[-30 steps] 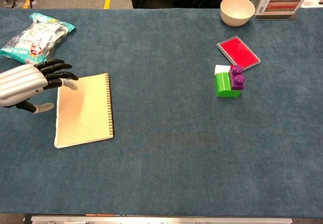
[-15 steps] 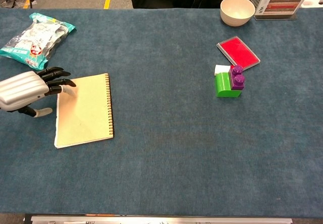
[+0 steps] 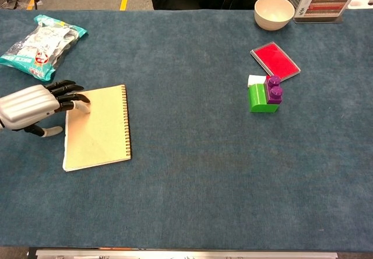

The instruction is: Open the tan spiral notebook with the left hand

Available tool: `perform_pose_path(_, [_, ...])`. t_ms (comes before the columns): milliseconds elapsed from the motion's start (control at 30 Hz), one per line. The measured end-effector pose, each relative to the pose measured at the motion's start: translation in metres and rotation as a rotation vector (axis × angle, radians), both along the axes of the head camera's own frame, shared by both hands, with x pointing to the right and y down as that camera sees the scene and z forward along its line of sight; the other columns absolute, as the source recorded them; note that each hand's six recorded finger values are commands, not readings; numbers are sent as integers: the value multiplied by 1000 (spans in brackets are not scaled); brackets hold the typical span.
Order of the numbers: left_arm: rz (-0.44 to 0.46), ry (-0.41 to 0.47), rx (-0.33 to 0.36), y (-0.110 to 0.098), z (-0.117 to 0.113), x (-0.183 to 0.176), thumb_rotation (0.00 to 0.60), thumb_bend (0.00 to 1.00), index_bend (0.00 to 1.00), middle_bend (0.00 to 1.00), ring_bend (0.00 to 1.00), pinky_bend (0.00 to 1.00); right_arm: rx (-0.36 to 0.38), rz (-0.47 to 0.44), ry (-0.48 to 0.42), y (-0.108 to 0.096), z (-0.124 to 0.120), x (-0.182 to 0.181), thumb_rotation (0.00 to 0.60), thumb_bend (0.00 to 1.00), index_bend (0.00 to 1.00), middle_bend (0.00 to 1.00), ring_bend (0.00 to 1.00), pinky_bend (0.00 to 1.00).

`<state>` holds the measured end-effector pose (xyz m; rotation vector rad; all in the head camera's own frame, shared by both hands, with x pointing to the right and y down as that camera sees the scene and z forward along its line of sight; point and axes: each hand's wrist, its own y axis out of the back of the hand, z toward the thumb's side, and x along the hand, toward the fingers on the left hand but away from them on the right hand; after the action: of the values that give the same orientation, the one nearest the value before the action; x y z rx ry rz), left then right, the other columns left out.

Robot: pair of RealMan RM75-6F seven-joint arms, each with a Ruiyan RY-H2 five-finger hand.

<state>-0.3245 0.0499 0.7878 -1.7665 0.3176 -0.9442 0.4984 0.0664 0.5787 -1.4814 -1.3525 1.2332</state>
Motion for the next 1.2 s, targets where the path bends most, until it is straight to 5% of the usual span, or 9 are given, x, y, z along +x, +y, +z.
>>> perform_pose_path(1200, [-43, 74, -71, 1, 5, 17, 600, 290, 215, 134, 40, 0, 11, 10, 7, 0, -3, 3, 600, 532, 382, 369, 276, 367])
